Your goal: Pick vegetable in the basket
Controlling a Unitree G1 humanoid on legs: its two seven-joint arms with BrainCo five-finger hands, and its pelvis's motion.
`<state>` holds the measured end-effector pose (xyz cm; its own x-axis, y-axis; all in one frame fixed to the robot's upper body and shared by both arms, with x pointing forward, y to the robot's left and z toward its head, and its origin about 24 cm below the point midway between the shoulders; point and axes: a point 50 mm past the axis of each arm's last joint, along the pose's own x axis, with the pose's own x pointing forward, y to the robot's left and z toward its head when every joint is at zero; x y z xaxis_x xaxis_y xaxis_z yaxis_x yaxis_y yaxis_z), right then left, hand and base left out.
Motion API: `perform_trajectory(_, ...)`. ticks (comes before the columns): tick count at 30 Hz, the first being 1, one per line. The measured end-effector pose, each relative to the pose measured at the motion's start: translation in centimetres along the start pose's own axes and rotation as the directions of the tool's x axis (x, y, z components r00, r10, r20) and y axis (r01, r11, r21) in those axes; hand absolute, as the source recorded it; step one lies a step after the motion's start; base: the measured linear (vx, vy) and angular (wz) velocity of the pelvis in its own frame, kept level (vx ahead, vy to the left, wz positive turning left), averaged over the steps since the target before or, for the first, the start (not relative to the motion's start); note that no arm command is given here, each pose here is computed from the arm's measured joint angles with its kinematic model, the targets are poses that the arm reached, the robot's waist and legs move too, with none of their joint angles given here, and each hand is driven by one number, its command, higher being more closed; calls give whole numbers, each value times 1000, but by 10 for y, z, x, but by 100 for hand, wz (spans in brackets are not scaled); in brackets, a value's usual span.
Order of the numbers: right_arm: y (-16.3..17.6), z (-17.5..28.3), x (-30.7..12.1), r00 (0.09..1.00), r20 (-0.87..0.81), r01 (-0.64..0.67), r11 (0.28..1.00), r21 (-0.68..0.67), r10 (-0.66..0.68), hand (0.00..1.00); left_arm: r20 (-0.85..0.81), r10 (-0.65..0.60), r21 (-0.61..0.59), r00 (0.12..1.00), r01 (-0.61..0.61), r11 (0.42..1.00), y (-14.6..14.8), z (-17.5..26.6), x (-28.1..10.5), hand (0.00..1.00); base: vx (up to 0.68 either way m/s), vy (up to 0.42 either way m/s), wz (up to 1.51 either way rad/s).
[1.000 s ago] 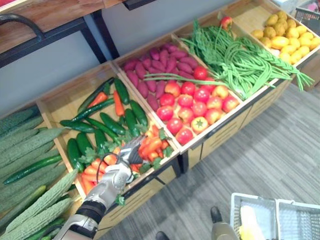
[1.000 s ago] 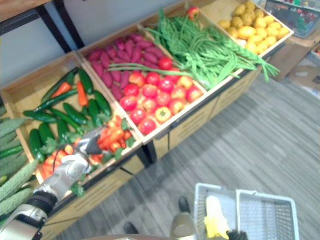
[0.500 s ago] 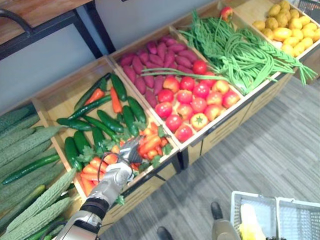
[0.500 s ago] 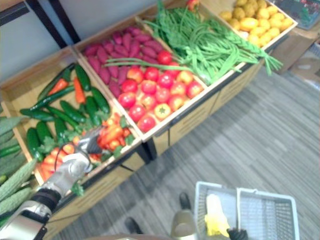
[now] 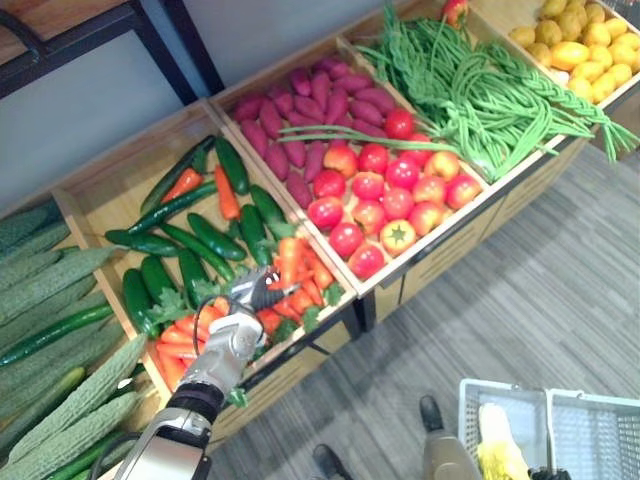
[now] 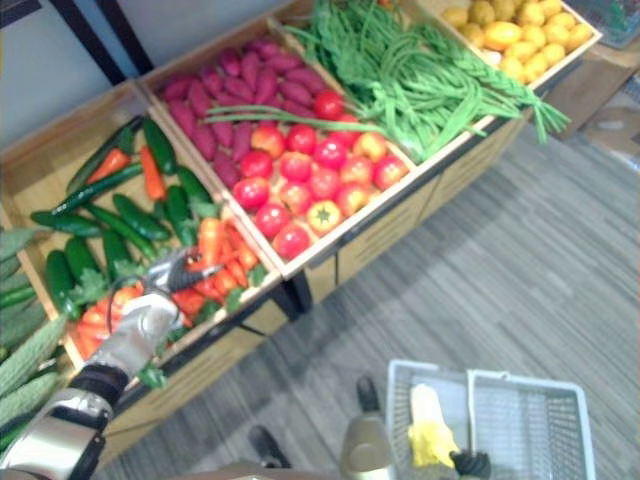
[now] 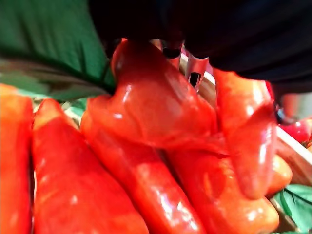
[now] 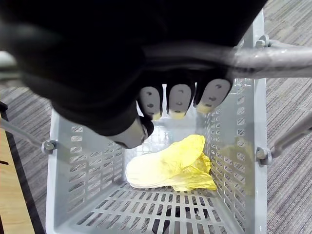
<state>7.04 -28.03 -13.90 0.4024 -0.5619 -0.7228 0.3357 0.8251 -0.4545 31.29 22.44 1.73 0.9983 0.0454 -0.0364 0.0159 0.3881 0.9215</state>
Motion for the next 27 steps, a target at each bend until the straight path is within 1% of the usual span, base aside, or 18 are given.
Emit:
perform_trajectory(13,0,1,0,1000,2,-1,1000,1,1,100,-21,-9,-8,1000,9,1000,-5,-1,-1,100,0,-5,-3)
perform_trajectory(22,0,-3,0,1000,-11,0,1000,-3,0,100,-16,-13,13,1000,13,1000,-5,0,-1,100,-8,-18,10)
perform_trajectory(27,-1,-4,-1,1000,-18,3,1000,-2,-3,100,50,47,-3,998,-47,999,8,15,2,100,-8,-25,17)
